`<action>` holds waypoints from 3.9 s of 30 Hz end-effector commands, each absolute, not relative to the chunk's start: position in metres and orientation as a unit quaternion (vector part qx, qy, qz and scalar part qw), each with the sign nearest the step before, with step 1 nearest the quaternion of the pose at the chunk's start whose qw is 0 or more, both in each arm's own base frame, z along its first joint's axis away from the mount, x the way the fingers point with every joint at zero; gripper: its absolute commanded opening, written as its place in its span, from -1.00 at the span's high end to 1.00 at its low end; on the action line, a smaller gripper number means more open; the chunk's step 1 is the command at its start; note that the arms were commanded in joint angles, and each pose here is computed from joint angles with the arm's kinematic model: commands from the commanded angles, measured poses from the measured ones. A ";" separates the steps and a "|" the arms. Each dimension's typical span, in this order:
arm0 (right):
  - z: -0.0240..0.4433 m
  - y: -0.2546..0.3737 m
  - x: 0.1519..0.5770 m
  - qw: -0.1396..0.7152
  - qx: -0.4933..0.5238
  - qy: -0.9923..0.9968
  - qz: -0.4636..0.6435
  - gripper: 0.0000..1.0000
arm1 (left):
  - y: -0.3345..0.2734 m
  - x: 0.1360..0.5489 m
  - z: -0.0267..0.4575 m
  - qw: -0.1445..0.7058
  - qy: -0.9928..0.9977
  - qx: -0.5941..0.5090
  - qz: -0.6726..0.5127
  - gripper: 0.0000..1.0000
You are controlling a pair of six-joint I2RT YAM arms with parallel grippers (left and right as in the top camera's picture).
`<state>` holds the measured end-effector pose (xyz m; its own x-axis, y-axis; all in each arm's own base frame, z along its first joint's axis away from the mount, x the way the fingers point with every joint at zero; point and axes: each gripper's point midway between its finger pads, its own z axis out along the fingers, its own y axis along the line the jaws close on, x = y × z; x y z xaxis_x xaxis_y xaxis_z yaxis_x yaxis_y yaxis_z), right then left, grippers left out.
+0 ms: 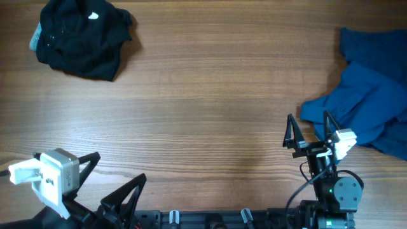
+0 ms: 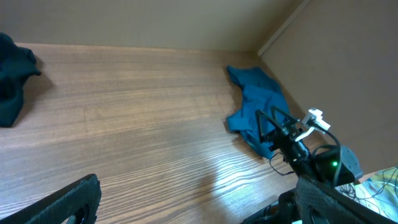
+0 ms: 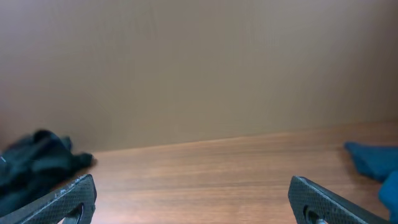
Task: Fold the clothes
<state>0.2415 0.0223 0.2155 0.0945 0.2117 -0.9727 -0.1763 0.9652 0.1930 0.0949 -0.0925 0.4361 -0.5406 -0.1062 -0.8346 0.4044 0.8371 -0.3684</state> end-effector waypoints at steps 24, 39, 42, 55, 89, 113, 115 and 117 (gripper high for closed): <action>0.179 0.020 0.245 0.710 -0.032 0.700 0.070 -0.99 | -0.092 0.097 0.436 0.474 0.834 0.095 -0.265 -1.00; 0.179 0.020 0.245 0.710 -0.032 0.700 0.070 -0.99 | -0.092 0.097 0.436 0.474 0.834 0.094 -0.265 -1.00; 0.179 0.020 0.245 0.710 -0.032 0.700 0.070 -0.99 | -0.092 0.097 0.436 0.474 0.834 0.095 -0.265 -0.99; 0.179 0.020 0.245 0.710 -0.032 0.700 0.070 -1.00 | -0.093 0.093 0.426 0.474 0.834 0.094 -0.267 -1.00; 0.179 0.020 0.245 0.710 -0.032 0.700 0.070 -0.99 | -0.073 0.203 0.204 0.558 0.775 -0.028 -0.294 -1.00; 0.179 0.020 0.245 0.710 -0.032 0.700 0.070 -0.99 | -0.044 0.234 0.163 0.621 0.747 -0.071 -0.226 -1.00; 0.179 0.020 0.245 0.710 -0.032 0.700 0.069 -0.99 | -0.043 0.234 0.158 0.619 0.750 -0.074 -0.223 -1.00; 0.179 0.020 0.245 0.710 -0.032 0.700 0.070 -0.99 | -0.043 0.235 0.156 0.618 0.750 -0.075 -0.223 -1.00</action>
